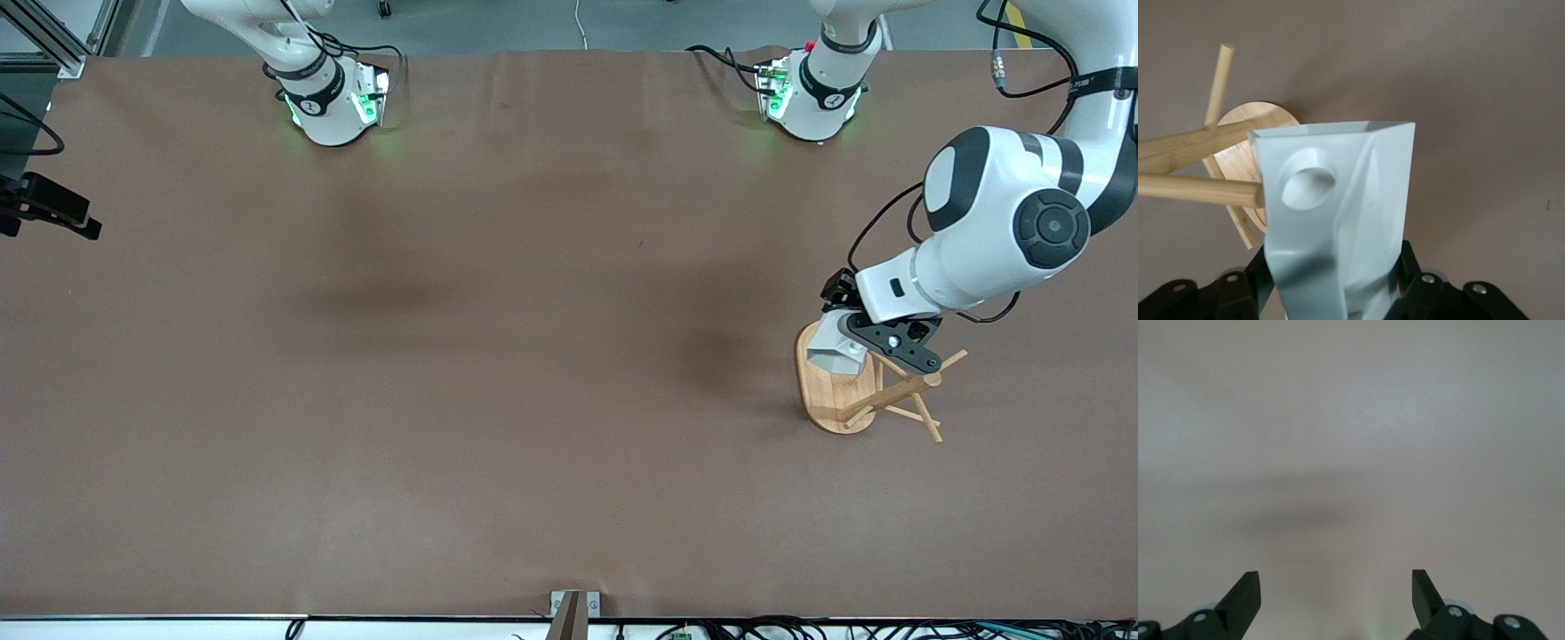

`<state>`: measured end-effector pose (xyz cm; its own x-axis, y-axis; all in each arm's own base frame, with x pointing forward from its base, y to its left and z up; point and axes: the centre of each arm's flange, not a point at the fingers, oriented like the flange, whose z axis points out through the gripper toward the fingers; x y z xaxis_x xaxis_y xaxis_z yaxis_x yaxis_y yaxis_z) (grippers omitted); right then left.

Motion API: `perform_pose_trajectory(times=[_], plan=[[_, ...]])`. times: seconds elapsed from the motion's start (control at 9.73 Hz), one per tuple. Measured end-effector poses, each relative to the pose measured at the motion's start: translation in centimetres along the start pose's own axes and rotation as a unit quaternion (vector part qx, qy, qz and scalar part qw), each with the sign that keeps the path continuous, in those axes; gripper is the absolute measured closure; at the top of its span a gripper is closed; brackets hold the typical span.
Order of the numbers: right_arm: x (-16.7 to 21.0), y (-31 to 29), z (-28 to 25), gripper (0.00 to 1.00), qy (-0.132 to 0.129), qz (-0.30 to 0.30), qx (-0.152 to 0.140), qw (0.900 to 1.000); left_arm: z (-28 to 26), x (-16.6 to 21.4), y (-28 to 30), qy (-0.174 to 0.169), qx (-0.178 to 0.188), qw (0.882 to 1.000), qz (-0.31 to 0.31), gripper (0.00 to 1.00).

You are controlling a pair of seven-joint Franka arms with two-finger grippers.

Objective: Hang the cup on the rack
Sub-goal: 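Lower the cup onto a rack peg through its handle hole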

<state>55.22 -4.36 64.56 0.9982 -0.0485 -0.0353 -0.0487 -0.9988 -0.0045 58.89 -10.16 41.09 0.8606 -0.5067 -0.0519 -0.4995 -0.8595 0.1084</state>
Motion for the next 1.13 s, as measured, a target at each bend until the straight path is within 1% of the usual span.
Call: perform_pose_trajectory(times=[0.41,0.72,1.13], plan=[[0.1,-0.7,0.0,0.00,0.002,-0.006,0.000,1.000,0.1,0.6,-0.7,0.004,-0.004,1.000,0.013,0.26],[0.6,-0.5,-0.2,0.00,0.019,-0.005,-0.001,1.000,0.6,1.2,-2.1,0.006,-0.012,1.000,0.012,0.26],[0.6,-0.9,-0.1,0.00,0.020,-0.008,-0.001,1.000,0.9,1.2,-4.0,0.009,-0.017,1.000,0.002,0.26]])
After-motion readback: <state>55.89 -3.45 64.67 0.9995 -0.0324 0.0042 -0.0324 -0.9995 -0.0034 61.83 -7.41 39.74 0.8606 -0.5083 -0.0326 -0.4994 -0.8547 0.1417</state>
